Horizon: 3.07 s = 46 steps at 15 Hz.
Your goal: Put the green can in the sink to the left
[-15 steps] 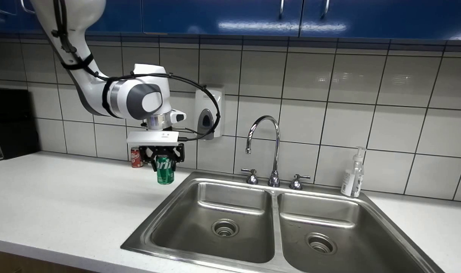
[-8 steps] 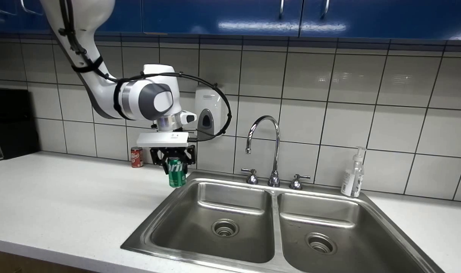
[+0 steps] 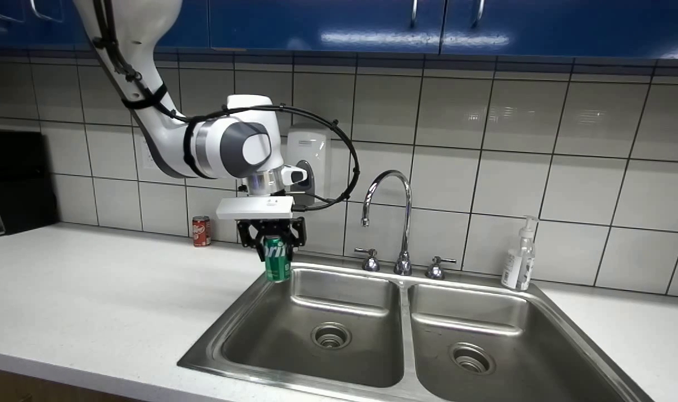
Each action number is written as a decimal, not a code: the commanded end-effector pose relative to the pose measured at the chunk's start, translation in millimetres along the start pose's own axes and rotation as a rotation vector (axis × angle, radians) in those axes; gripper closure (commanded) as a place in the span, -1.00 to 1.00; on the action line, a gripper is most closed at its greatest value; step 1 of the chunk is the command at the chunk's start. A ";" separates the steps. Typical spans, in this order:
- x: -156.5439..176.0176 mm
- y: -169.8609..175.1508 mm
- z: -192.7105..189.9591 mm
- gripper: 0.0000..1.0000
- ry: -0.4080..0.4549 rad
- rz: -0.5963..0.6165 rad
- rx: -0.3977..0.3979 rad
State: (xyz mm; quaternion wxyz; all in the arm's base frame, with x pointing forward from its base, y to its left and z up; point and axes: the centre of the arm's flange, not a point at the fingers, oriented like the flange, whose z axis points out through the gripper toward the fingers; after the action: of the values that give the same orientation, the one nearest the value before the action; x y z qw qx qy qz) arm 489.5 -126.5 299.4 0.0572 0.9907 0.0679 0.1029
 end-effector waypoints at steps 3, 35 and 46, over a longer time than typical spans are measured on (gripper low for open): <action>-12.3 28.6 -8.9 0.14 -0.035 0.067 -0.025; -30.2 81.8 140.1 0.14 -0.186 0.084 -0.007; -34.4 85.3 184.0 0.14 -0.125 0.067 0.022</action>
State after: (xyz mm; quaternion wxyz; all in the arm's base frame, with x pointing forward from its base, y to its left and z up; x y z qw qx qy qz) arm 496.5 -222.0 131.9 0.0540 0.9980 0.0238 0.0208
